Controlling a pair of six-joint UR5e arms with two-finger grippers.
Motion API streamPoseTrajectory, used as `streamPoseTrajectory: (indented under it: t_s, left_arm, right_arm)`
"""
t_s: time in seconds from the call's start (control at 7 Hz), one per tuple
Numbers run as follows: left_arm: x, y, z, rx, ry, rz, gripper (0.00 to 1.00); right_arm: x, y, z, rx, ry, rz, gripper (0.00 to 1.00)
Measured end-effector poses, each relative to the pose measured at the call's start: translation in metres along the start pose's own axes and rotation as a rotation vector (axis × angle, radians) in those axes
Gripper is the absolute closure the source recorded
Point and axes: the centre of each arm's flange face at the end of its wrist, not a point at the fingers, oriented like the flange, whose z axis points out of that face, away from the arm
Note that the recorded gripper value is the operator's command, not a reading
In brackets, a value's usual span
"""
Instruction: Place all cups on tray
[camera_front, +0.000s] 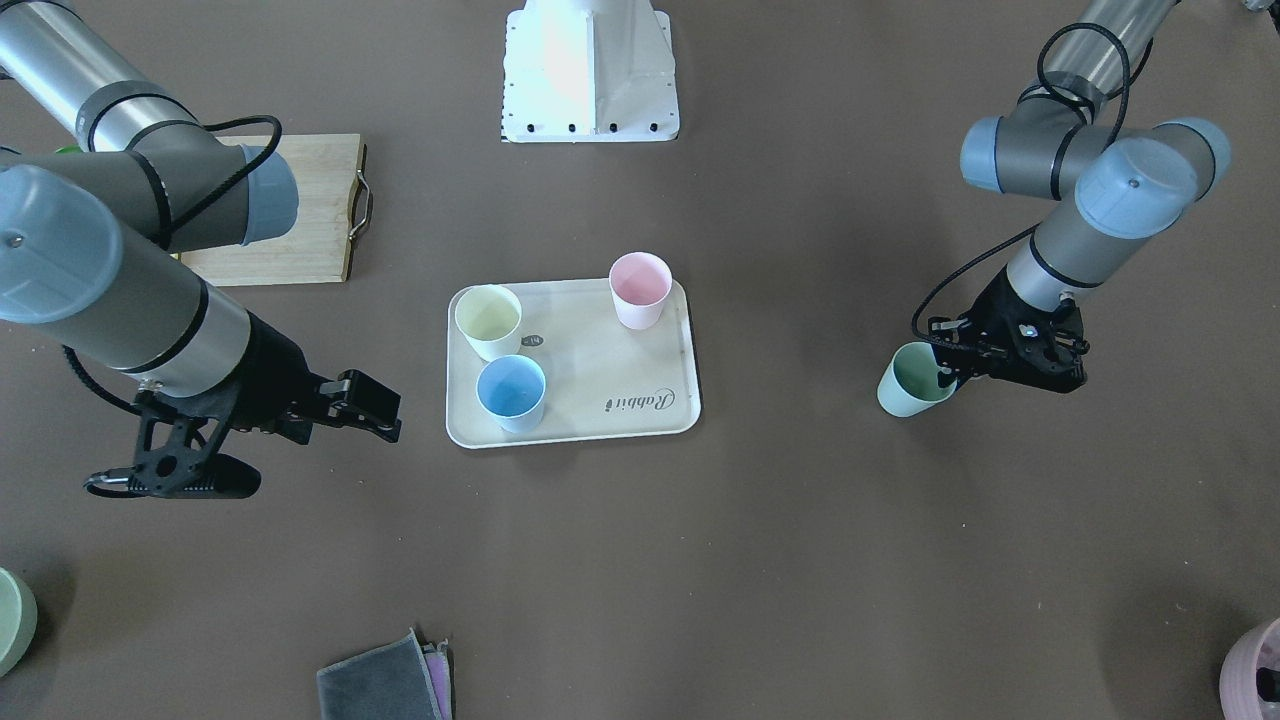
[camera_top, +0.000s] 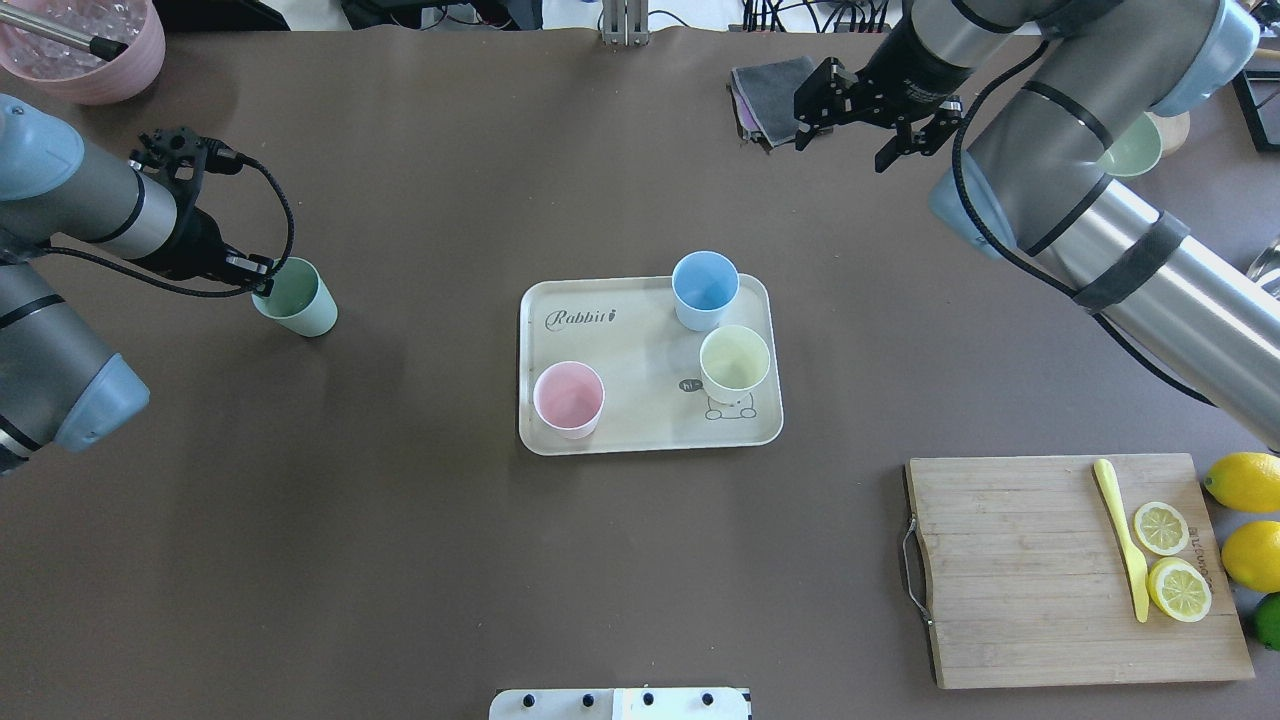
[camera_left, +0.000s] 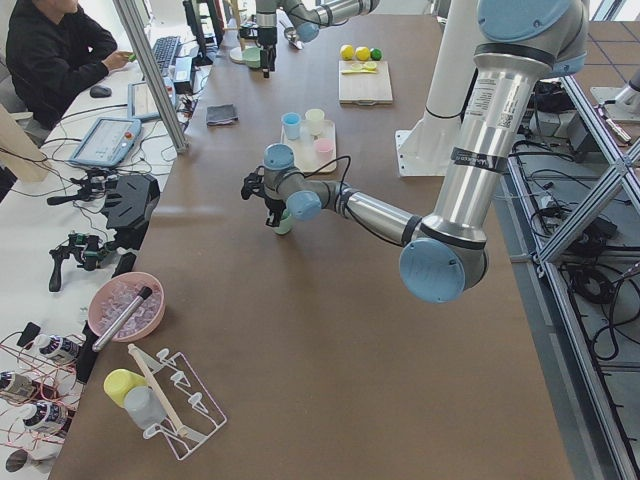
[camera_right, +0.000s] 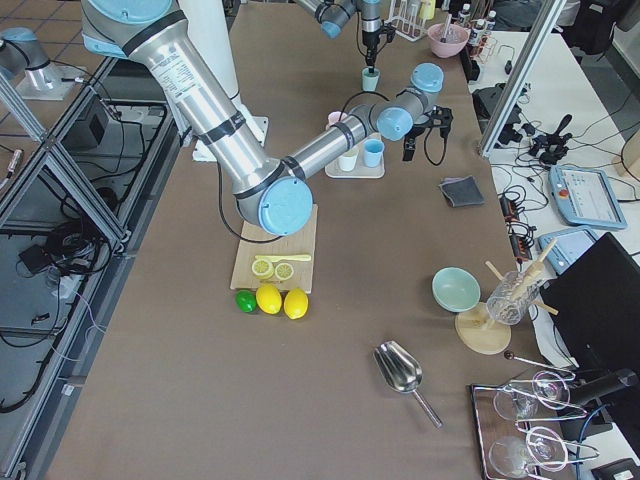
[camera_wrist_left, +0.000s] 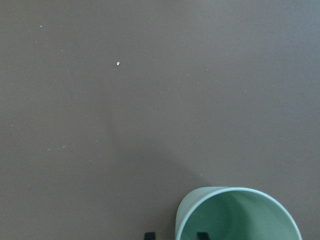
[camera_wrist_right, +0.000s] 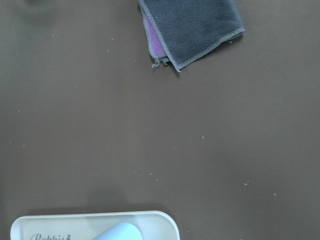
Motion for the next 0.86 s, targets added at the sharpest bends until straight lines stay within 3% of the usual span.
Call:
streamPoseTrajectory:
  t_s: [0.43, 0.86]
  left_arm:
    - [0.049, -0.033, -0.025, 0.015, 0.02, -0.039, 1.0]
    - [0.136, -0.069, -0.057, 0.006, 0.042, -0.148, 1.0]
  right_arm:
    - [0.133, -0.002, -0.031, -0.004, 0.023, -0.057, 0.0]
    - [0.245, 0.02, -0.024, -0.029, 0.095, -0.108, 0.0]
